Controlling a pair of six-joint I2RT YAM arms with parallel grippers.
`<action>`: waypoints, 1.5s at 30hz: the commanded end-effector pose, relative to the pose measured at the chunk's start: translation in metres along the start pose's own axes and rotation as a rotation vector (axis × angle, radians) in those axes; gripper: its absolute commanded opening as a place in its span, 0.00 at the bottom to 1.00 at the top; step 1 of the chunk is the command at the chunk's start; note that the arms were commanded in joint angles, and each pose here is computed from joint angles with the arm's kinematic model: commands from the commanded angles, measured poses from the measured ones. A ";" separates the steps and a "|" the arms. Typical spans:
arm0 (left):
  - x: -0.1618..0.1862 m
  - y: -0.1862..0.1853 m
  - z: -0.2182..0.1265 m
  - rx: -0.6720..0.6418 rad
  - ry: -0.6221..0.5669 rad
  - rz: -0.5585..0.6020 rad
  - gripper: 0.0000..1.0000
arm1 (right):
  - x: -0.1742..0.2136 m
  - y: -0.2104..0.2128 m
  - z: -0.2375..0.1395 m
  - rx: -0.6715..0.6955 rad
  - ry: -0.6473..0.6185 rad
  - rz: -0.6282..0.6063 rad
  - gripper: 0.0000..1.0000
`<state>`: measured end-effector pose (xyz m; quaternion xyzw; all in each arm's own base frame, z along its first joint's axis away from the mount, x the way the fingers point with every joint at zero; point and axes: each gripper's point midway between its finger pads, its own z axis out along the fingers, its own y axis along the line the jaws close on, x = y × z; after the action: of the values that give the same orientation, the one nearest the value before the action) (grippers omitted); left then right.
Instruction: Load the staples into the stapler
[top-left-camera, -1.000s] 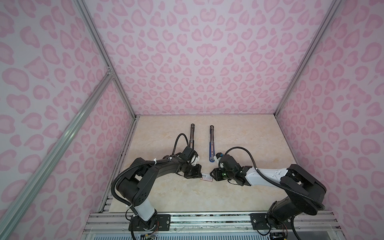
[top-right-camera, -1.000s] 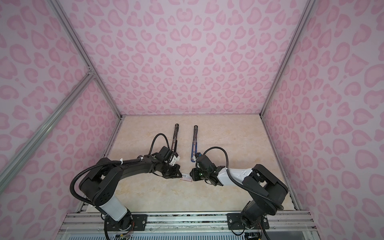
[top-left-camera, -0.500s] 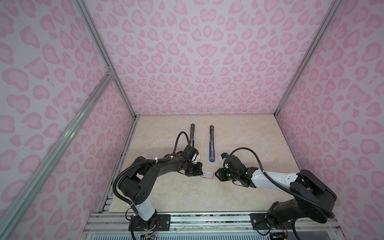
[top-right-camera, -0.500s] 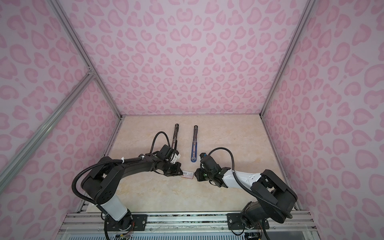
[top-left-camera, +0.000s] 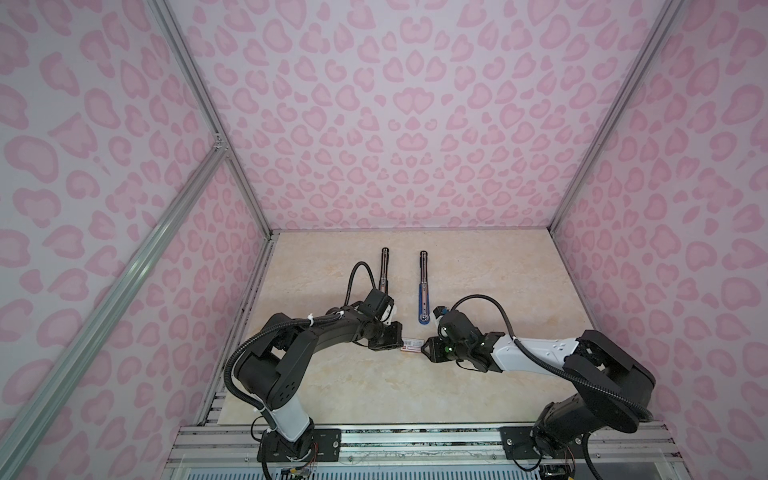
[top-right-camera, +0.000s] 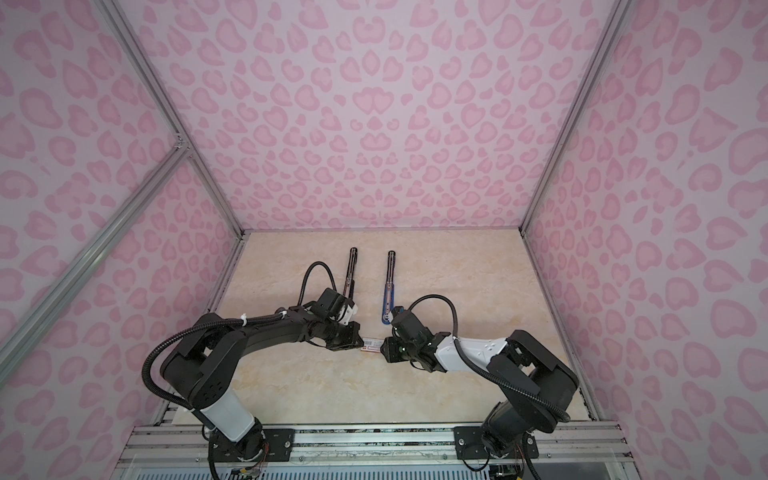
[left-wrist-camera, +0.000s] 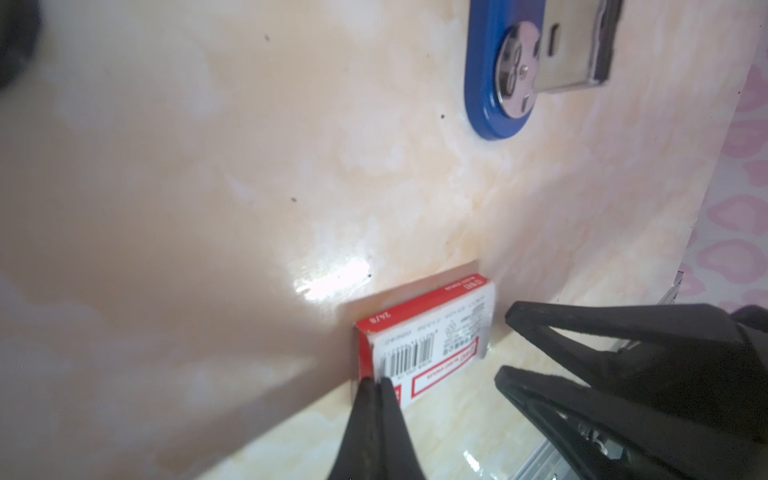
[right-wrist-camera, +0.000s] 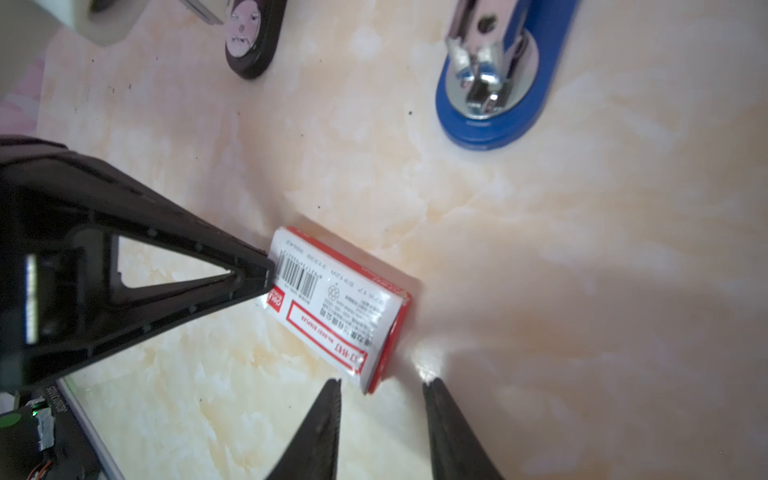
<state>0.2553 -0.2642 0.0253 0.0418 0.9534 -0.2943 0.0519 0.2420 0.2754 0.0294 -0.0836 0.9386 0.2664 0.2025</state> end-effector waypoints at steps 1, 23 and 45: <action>-0.001 -0.002 -0.002 0.010 -0.008 0.001 0.03 | -0.005 -0.004 0.002 0.034 -0.015 0.005 0.33; -0.001 -0.002 -0.002 0.013 -0.014 0.000 0.03 | -0.008 -0.007 -0.004 0.076 -0.028 -0.006 0.32; 0.000 -0.002 -0.004 0.016 -0.016 0.000 0.03 | 0.000 -0.018 0.006 0.136 0.014 -0.022 0.23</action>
<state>0.2517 -0.2615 0.0237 0.0379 0.9538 -0.2940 0.0496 0.2507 0.2722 0.0224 -0.0814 0.9499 0.2203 0.2062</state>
